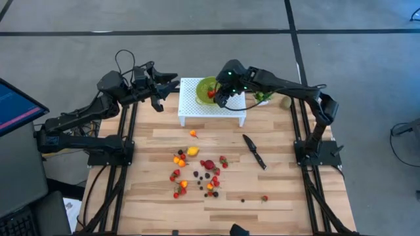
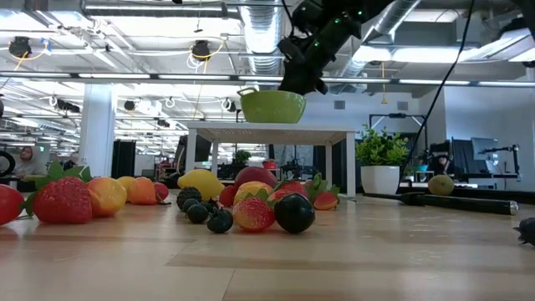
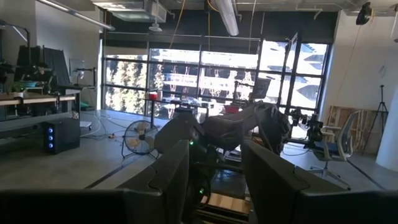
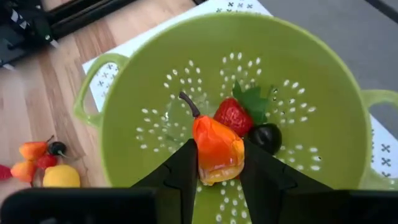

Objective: Pick & Place Fruit
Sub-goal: Put the yellow peach into the green strainer bowl, then put the brown kiwi into the green strainer bowl

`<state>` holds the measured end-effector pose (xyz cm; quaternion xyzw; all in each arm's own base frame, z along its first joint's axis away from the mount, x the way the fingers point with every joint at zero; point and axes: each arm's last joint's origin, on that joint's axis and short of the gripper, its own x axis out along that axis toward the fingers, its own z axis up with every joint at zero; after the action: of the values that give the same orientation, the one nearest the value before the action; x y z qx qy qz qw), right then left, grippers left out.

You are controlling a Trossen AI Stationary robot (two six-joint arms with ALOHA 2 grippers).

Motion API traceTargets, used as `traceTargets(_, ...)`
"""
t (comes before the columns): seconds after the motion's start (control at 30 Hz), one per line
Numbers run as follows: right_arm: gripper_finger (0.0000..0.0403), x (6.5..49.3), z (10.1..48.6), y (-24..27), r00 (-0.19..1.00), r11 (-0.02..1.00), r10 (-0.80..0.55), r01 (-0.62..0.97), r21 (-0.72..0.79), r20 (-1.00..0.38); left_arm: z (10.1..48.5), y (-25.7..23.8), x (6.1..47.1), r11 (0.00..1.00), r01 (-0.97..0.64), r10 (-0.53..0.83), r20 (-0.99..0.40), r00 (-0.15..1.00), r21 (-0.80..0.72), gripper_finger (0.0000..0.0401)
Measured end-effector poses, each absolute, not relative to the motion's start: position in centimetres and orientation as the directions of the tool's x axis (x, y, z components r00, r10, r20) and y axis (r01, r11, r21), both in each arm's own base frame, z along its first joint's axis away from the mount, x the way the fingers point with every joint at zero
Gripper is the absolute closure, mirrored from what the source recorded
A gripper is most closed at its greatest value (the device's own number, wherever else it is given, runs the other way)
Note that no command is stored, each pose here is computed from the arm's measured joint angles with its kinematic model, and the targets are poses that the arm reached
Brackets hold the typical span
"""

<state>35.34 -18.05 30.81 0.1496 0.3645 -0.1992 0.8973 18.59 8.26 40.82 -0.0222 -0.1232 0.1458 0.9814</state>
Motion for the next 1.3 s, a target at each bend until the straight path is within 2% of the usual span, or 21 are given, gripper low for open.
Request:
traceTargets(0.2, 0.0277, 35.3, 31.1, -18.0, 0.662, 0.872, -0.254, 0.472, 0.129, -0.705, 40.8, 8.3, 18.6, 0.957, -0.281, 0.292, 0.235, 0.927, -0.08, 0.0259)
traceTargets(0.53, 0.0175, 35.1, 31.1, -18.0, 0.654, 0.88, -0.25, 0.462, 0.115, -0.714, 40.8, 8.3, 18.6, 0.956, -0.281, 0.292, 0.235, 0.927, -0.08, 0.0259)
traceTargets(0.63, 0.0165, 33.9, 32.4, -17.4, 0.647, 0.879, -0.247, 0.462, 0.114, -0.722, 40.8, 8.3, 18.6, 0.957, -0.281, 0.292, 0.235, 0.927, -0.08, 0.0259)
traceTargets(0.77, 0.0172, 31.5, 34.4, -16.1, 0.613, 0.874, -0.247, 0.476, 0.101, -0.751, 40.8, 8.3, 18.6, 0.957, -0.28, 0.291, 0.235, 0.927, -0.08, 0.0259)
traceTargets(0.97, 0.02, 27.8, 36.1, -13.6, 0.463, 0.803, -0.293, 0.594, 0.048, -0.836, 40.8, 8.3, 18.6, 0.956, -0.281, 0.292, 0.235, 0.927, -0.08, 0.0259)
traceTargets(1.1, 0.0219, 25.8, 36.0, -12.1, 0.269, 0.738, -0.334, 0.671, -0.073, -0.903, 40.8, 8.3, 18.6, 0.957, -0.28, 0.291, 0.235, 0.927, -0.08, 0.0259)
traceTargets(1.2, 0.0231, 24.5, 35.9, -11.3, 0.117, 0.664, -0.401, 0.72, -0.2, -0.909, 40.8, 8.3, 18.6, 0.957, -0.28, 0.291, 0.235, 0.927, -0.08, 0.0259)
traceTargets(1.3, 0.0236, 23.8, 35.8, -11.0, 0.014, 0.575, -0.433, 0.774, -0.264, -0.901, 40.8, 8.3, 18.6, 0.957, -0.281, 0.292, 0.235, 0.927, -0.08, 0.0259)
